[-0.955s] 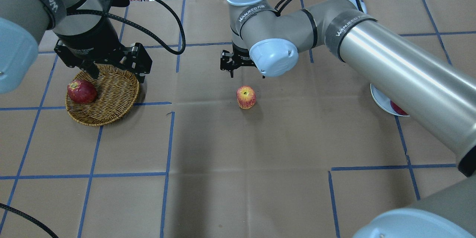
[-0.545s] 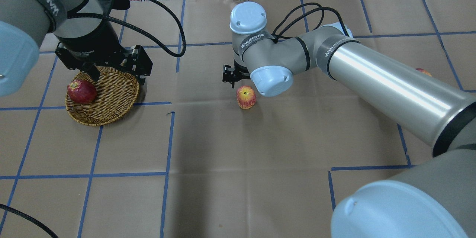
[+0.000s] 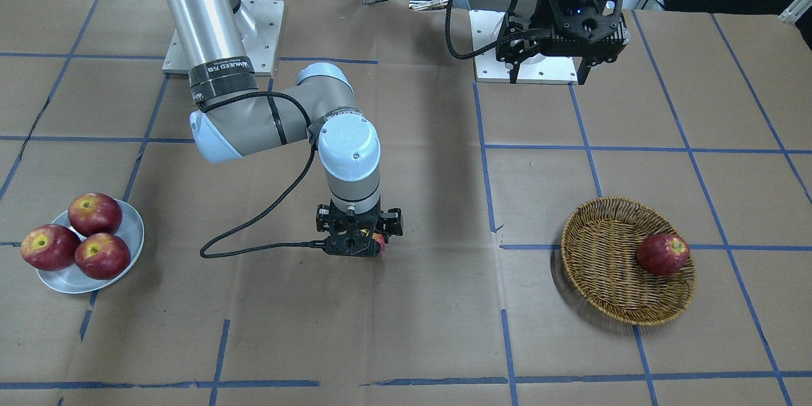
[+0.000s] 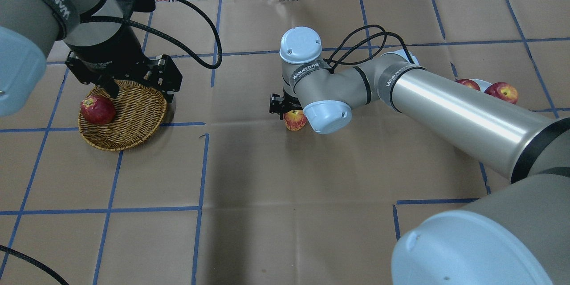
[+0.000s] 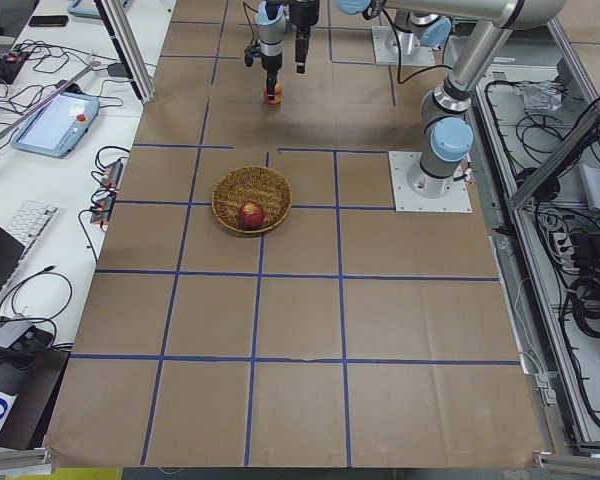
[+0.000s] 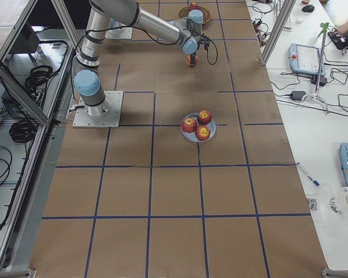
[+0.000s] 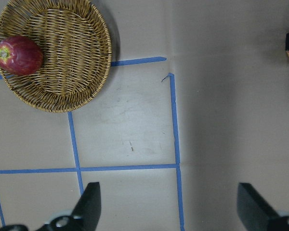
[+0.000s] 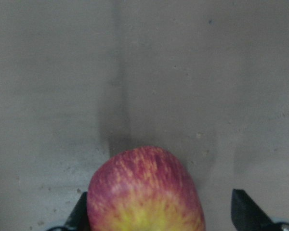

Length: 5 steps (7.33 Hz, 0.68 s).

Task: Transfer apple from basket to plate
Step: 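Close the right gripper on the apple and lift it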

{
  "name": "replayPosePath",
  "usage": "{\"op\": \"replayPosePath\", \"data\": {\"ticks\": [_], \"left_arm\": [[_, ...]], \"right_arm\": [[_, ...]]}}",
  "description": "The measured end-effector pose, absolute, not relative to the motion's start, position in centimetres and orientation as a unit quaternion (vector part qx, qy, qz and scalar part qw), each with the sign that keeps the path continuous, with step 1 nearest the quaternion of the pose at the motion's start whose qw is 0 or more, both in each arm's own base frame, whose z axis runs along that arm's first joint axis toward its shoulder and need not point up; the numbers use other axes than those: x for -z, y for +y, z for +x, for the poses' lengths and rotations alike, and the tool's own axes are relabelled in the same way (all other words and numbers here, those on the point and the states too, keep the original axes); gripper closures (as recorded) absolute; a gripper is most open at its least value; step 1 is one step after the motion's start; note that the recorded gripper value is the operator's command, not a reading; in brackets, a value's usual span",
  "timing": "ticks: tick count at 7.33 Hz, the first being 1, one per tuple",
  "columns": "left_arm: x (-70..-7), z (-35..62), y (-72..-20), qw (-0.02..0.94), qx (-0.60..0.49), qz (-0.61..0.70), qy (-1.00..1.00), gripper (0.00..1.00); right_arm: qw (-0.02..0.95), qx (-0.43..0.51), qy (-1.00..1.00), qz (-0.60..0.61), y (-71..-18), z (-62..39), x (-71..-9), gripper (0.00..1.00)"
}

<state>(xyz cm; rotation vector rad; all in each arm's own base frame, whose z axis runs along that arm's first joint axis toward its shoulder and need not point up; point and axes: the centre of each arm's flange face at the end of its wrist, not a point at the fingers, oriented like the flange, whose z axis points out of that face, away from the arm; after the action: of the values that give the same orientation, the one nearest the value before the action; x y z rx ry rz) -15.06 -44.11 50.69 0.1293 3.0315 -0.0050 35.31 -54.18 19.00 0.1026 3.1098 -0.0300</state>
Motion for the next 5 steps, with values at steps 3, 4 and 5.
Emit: {"op": "replayPosePath", "data": {"ticks": [3,4,5], "left_arm": [[-50.7,-15.0,-44.2,0.053,0.001,0.042,0.998,0.01],[-50.6,-15.0,-44.4,0.053,0.000,0.042,0.998,0.01],[-50.5,-15.0,-44.5,0.053,-0.001,0.041,0.998,0.01]], "right_arm": [[0.018,0.013,0.999,0.035,-53.9,36.3,-19.2,0.41],[0.019,0.019,0.999,0.038,-54.3,36.4,-19.9,0.40],[0.021,0.029,0.999,0.039,-55.0,36.5,-21.2,0.40]]}}
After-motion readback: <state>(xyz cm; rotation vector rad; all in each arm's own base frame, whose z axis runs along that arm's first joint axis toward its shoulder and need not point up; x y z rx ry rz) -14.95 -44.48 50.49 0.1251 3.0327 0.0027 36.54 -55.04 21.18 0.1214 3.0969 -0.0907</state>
